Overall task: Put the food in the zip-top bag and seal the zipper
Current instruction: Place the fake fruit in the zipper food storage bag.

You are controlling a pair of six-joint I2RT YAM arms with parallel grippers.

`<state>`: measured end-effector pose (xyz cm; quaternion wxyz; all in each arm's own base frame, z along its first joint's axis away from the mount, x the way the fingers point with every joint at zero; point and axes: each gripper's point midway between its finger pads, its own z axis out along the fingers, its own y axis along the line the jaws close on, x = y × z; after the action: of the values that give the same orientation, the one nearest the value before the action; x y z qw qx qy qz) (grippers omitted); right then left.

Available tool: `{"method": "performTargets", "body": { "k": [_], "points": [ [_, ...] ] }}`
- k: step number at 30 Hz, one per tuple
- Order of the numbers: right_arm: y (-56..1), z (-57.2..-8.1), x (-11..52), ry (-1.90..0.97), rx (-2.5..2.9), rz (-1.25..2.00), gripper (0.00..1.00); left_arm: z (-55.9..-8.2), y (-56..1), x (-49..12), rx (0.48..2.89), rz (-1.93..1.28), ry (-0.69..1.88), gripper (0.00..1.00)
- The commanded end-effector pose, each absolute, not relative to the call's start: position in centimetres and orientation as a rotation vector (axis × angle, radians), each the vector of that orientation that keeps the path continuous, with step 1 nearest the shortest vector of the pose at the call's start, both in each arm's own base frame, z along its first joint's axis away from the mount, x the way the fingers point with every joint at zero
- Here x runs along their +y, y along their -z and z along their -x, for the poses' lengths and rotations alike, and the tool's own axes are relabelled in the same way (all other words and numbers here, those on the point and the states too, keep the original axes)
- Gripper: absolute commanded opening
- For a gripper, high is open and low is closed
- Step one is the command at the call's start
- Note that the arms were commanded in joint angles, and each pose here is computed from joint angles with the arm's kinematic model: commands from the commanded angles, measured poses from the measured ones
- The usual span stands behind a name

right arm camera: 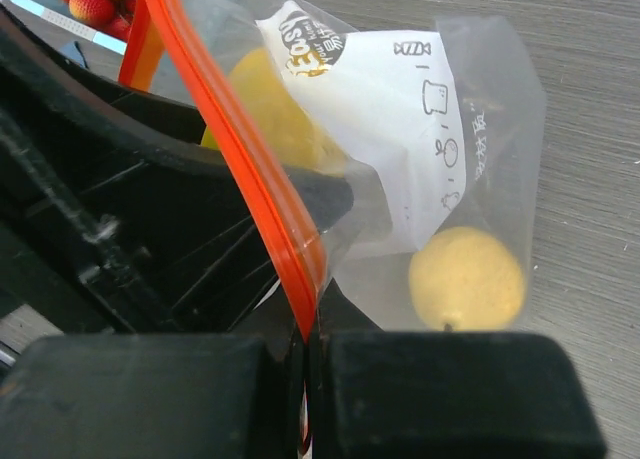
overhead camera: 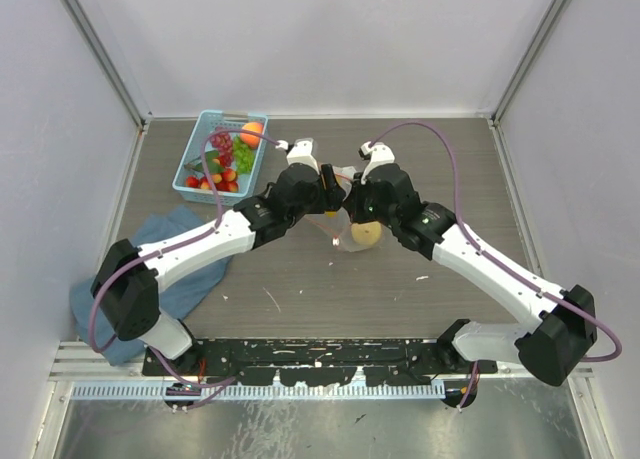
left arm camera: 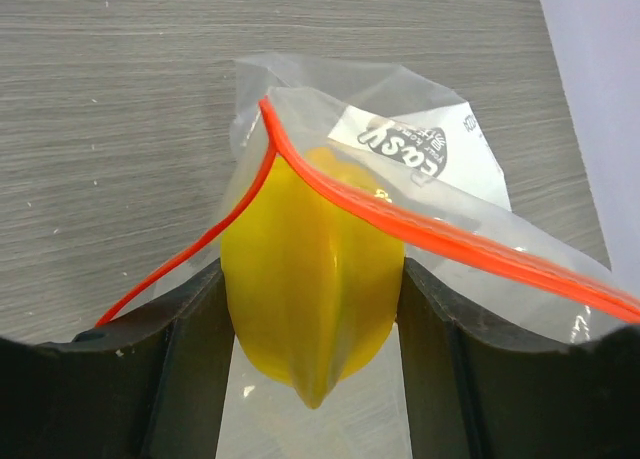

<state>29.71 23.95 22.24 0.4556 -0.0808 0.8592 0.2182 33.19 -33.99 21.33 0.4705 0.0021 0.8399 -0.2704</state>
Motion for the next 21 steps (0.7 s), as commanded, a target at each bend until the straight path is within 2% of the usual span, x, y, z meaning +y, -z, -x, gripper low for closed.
{"method": "performTargets", "body": {
  "k": [1, 9, 21],
  "points": [
    [-25.1, -29.6, 24.9, -0.631, 2.031, 0.195, 0.01, -33.6, -24.0, -35.5, 1.990, -0.030, 0.673, 0.50],
    [-25.1, -29.6, 24.3, -0.608, 2.020, 0.172, 0.01, -32.8, -24.6, -35.3, 1.988, -0.035, 0.695, 0.74],
    [-25.2, -29.6, 24.1, -0.607, 2.014, 0.156, 0.01, -30.3, -27.4, -33.7, 1.971, -0.085, 0.750, 0.82]
  ]
}}
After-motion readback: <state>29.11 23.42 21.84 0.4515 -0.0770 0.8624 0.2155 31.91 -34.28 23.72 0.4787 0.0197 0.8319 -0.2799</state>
